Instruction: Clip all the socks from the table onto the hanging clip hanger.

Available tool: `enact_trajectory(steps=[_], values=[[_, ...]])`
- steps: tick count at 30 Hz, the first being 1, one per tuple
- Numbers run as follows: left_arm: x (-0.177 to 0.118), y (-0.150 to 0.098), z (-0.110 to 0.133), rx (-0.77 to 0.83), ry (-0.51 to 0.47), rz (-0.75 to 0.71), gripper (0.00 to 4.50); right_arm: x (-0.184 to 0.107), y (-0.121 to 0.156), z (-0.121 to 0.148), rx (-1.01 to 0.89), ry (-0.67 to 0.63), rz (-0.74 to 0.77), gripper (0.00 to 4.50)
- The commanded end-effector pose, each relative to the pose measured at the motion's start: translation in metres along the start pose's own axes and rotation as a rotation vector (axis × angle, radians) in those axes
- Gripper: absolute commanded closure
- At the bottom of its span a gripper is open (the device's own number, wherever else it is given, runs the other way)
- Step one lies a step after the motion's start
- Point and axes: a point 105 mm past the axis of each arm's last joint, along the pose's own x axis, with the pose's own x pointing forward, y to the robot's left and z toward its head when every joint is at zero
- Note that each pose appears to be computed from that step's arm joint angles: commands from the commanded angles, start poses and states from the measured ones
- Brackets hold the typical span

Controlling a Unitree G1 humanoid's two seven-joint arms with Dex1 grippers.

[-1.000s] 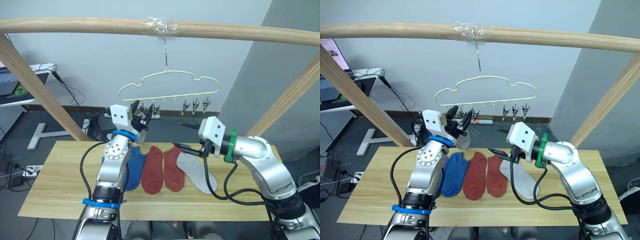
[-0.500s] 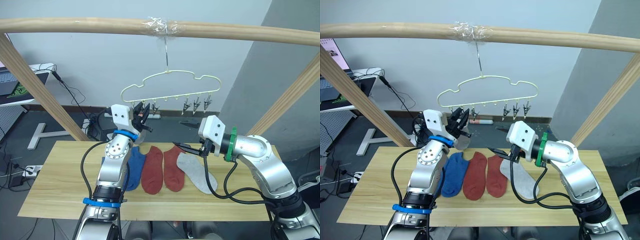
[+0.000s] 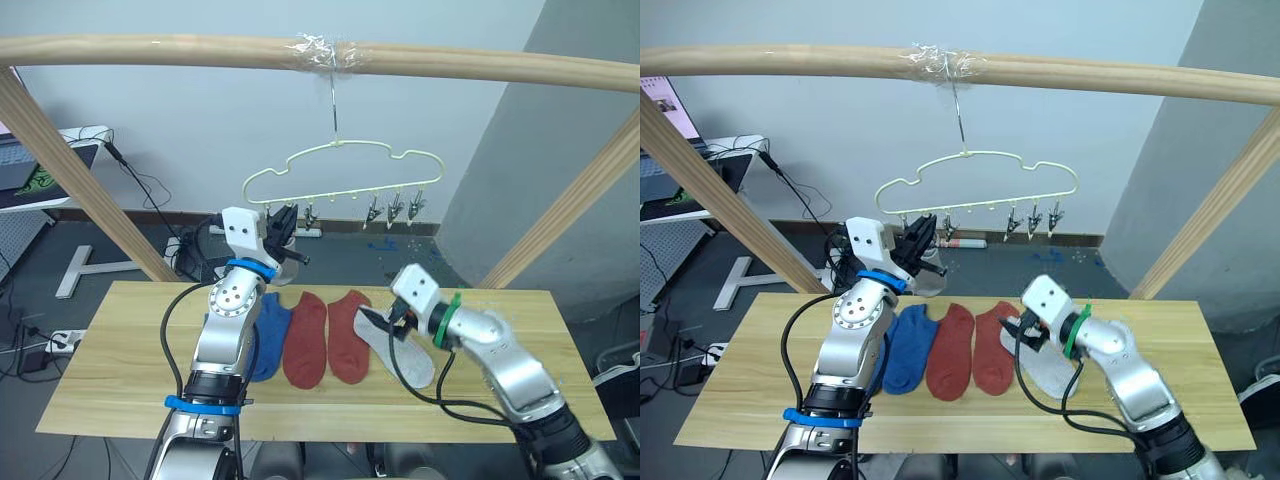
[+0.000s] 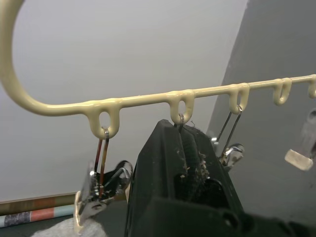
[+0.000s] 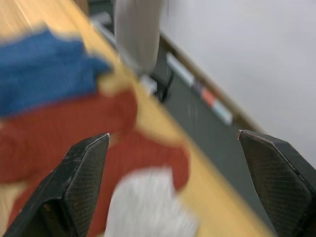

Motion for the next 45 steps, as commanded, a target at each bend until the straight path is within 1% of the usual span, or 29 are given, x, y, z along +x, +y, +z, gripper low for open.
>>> enact_trajectory(steps=[1,7,8,10,15,18,23,24,26,30,31,32,34,36,37,41,45], values=[[0.002,-0.002,0.017,0.006,-0.055,-0.018,4.5,0.013,-0.007,-0.01,0.071,0.011,-0.119,0.06],[0.001,-0.002,0.017,0.008,-0.049,-0.03,4.5,0.031,-0.004,-0.02,0.217,0.021,-0.187,0.06],[0.001,-0.002,0.016,0.008,-0.046,-0.028,4.5,0.035,-0.003,-0.025,0.261,0.044,-0.199,0.06],[0.001,-0.001,0.017,0.008,-0.046,-0.028,4.5,0.039,-0.002,-0.031,0.283,0.063,-0.225,0.06],[0.0,0.001,0.015,0.011,-0.04,-0.023,4.5,0.038,0.003,-0.041,0.303,0.102,-0.23,0.06],[0.0,0.002,0.014,0.012,-0.038,-0.022,4.5,0.038,0.005,-0.048,0.35,0.125,-0.242,0.06],[-0.001,0.003,0.014,0.013,-0.035,-0.02,4.5,0.041,0.016,-0.058,0.41,0.157,-0.221,0.06],[-0.001,0.003,0.014,0.013,-0.035,-0.021,4.5,0.042,0.016,-0.058,0.419,0.157,-0.222,0.42],[-0.001,0.003,0.013,0.014,-0.033,-0.02,4.5,0.044,0.017,-0.06,0.447,0.159,-0.224,0.95],[-0.001,0.004,0.014,0.014,-0.033,-0.026,4.5,0.044,0.017,-0.059,0.446,0.152,-0.218,2.43],[-0.001,0.004,0.014,0.014,-0.033,-0.026,4.5,0.043,0.016,-0.059,0.437,0.149,-0.216,2.85],[-0.001,0.005,0.015,0.015,-0.034,-0.03,4.5,0.042,0.016,-0.057,0.428,0.14,-0.212,3.13],[-0.003,0.01,0.018,0.013,-0.034,-0.03,4.5,0.039,0.015,-0.05,0.391,0.122,-0.194,3.87],[-0.004,0.012,0.019,0.013,-0.034,-0.031,4.5,0.037,0.015,-0.047,0.365,0.116,-0.179,4.48],[-0.005,0.014,0.019,0.011,-0.031,-0.034,4.5,0.036,0.017,-0.045,0.347,0.112,-0.163,4.48],[-0.01,0.021,0.021,-0.01,-0.007,-0.085,4.5,0.027,0.02,-0.02,0.212,0.049,-0.093,4.48],[-0.013,0.025,0.023,-0.02,0.014,-0.126,4.5,0.019,0.027,-0.003,0.151,0.012,-0.013,4.48]])
